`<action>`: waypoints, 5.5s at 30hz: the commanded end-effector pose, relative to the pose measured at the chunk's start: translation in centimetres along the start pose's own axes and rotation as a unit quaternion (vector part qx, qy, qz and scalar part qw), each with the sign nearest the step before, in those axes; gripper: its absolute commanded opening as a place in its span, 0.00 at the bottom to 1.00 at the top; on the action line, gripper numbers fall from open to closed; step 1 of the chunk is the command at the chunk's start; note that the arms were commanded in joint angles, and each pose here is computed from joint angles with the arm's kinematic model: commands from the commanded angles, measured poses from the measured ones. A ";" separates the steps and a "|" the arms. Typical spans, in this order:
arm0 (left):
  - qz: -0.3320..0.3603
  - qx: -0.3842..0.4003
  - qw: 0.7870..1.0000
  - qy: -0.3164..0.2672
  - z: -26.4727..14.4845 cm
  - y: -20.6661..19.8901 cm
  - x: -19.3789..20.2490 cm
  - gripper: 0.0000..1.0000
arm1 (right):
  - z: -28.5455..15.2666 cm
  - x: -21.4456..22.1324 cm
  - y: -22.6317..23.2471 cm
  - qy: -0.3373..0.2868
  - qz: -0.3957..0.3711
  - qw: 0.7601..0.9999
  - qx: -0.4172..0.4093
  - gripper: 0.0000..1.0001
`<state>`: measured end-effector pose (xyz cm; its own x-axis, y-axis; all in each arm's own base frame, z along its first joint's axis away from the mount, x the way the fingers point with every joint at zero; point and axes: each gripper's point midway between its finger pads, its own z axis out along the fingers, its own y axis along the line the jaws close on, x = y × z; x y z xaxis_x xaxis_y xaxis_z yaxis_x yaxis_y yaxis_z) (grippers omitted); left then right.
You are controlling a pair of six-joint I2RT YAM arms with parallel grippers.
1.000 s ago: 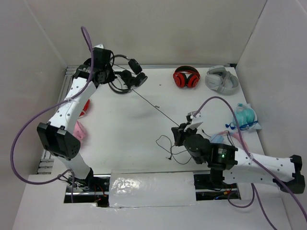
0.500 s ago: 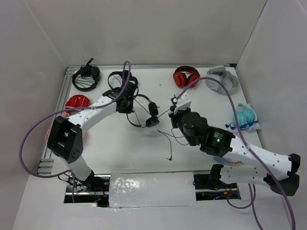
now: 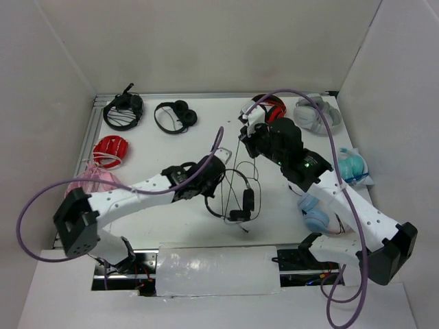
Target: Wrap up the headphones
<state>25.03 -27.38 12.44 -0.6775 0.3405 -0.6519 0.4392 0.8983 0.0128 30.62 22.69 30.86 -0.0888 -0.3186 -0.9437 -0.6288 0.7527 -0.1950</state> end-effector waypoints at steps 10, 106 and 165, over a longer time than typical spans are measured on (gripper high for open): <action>0.072 0.224 0.945 -0.226 -14.2 -5.0 -6.4 0.00 | 5.8 4.5 3.3 0.012 0.017 0.989 -0.149 0.00; -0.431 -0.151 0.876 -0.157 -6.9 31.8 -17.4 0.00 | -5.8 8.8 5.3 -0.011 0.145 0.978 0.153 0.00; 0.097 0.179 0.935 -0.291 -15.5 0.8 -20.8 0.00 | 15.1 3.5 -5.2 -0.067 0.223 0.959 -0.161 0.01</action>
<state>31.60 -28.64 28.44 -0.2879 0.3692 -0.8836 0.7343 0.6774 0.0437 45.61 24.58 24.80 -0.3447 0.0554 -0.9371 -0.7046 0.6444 0.2973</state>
